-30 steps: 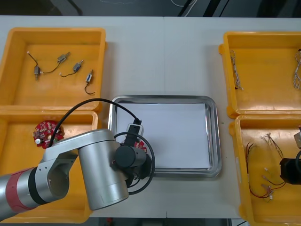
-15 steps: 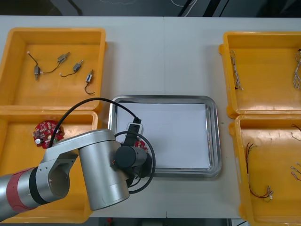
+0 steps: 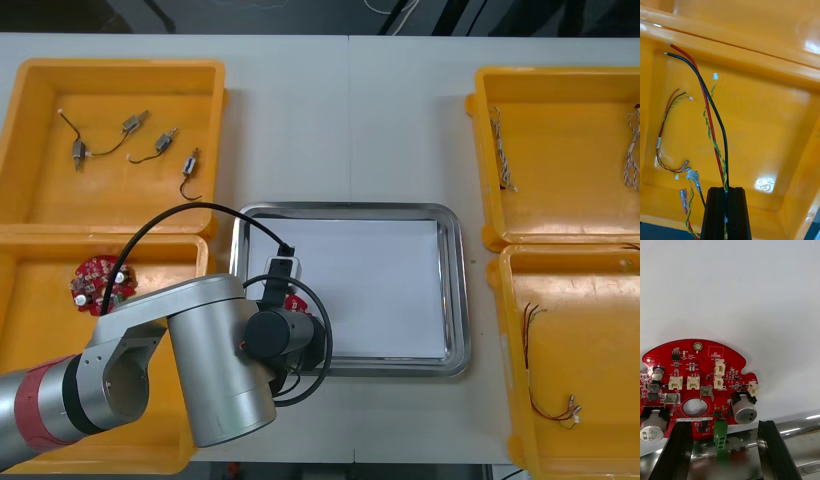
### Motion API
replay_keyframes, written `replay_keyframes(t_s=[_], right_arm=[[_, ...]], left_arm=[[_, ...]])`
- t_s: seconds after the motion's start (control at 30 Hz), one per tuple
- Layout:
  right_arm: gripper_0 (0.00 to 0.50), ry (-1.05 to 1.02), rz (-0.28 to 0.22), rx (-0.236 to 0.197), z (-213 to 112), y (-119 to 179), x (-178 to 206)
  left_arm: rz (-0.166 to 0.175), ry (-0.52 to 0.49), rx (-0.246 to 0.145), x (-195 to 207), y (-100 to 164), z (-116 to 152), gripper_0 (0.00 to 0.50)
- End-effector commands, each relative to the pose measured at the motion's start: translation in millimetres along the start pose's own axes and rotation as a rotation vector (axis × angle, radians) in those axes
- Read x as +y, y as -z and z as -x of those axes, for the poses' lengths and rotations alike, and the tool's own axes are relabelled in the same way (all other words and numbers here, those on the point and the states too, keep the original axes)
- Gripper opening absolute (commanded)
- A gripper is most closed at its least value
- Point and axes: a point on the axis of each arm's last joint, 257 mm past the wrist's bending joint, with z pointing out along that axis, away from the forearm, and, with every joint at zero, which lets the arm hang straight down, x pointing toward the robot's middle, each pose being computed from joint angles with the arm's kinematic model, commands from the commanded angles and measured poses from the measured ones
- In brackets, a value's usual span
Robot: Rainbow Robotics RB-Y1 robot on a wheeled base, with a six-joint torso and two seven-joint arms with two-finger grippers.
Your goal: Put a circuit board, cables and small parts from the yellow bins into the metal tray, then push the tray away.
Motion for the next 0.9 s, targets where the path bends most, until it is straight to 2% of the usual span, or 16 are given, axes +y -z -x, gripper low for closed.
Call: replay_keyframes(t_s=[0.03,0.27,0.5,0.7,0.9], right_arm=[[0.000,0.092,-0.019,-0.031,25,27,8],[0.000,0.221,0.047,-0.038,41,40,43],[0.000,0.343,0.060,-0.063,54,47,71],[0.000,0.483,0.086,-0.080,61,49,105],[0.000,0.635,0.095,-0.104,69,47,139]], left_arm=[[-0.074,0.046,-0.067,-30,23,27,0.500],[-0.059,0.070,-0.061,-24,39,35,0.500],[-0.051,0.095,-0.041,-13,61,45,0.500],[-0.064,0.130,-0.027,0,73,61,0.500],[-0.029,0.117,-0.013,32,90,84,0.500]])
